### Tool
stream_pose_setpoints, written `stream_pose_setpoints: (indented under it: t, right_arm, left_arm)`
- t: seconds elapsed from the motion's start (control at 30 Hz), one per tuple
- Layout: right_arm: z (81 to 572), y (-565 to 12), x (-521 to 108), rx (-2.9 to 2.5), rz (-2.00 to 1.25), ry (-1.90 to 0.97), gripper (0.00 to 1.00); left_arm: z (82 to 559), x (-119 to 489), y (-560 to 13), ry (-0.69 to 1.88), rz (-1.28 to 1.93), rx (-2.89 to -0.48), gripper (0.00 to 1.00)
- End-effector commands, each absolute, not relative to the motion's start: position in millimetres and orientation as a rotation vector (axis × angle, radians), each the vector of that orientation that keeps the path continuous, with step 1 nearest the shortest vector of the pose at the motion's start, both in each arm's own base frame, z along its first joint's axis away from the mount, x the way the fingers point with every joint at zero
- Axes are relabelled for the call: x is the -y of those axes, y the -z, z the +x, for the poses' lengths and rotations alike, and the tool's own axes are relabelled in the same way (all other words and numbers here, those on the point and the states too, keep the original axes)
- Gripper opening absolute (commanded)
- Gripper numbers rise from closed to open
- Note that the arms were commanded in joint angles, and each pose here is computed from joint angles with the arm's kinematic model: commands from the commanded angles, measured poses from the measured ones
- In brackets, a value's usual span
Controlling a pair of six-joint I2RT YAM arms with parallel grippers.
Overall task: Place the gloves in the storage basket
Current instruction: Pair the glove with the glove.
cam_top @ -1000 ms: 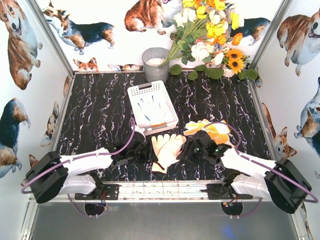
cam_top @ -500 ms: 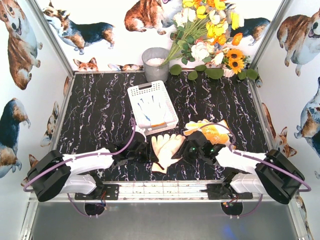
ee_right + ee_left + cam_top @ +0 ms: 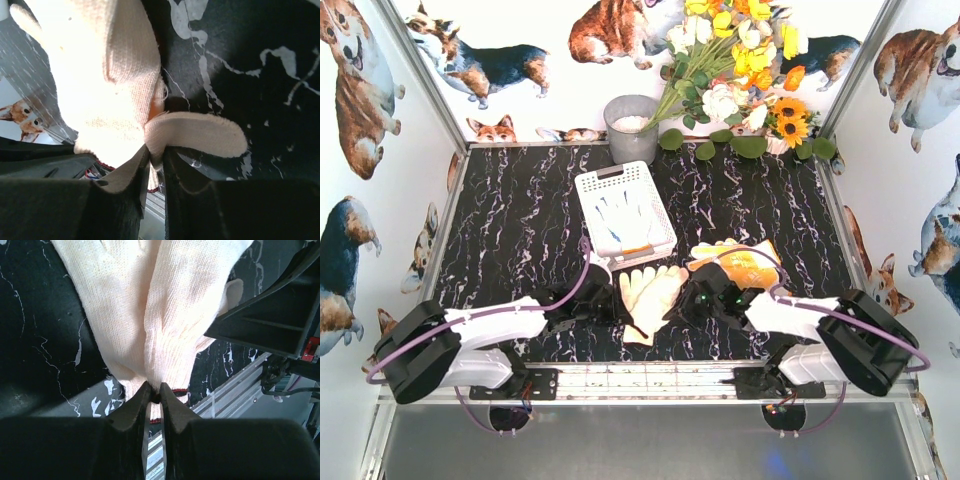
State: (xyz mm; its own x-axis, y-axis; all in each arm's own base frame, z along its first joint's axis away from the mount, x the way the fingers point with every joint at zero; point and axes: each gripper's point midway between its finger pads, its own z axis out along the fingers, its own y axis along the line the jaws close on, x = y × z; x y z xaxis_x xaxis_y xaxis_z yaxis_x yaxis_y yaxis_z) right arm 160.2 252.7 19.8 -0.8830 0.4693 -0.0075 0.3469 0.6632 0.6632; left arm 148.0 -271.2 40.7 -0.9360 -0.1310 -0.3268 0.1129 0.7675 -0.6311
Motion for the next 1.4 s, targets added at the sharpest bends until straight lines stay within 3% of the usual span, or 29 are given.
stream_pose_setpoints:
  t: [0.0,0.33,0.73,1.37]
  right_arm:
    - [168.4,-38.4,-244.8,-2.627,0.621,-0.975,0.17]
    - [177.1,-80.3,-219.8,-2.473,0.576,-0.916,0.00]
    - [206.1,-133.7,-230.6,-2.406,0.320,-0.838,0.00]
    - [253.4,-151.3,-287.2,-2.411,0.154,-0.928,0.00]
  left_arm:
    - [154.5,275.9,-59.8,0.996,-0.015,-2.547,0.04]
    - [165.3,285.8,-96.3,1.071,-0.027,-2.445,0.00]
    - [179.4,280.5,-135.9,1.056,-0.059,-2.336,0.00]
    - [208.5,230.9,-175.9,0.888,-0.147,-2.196,0.00]
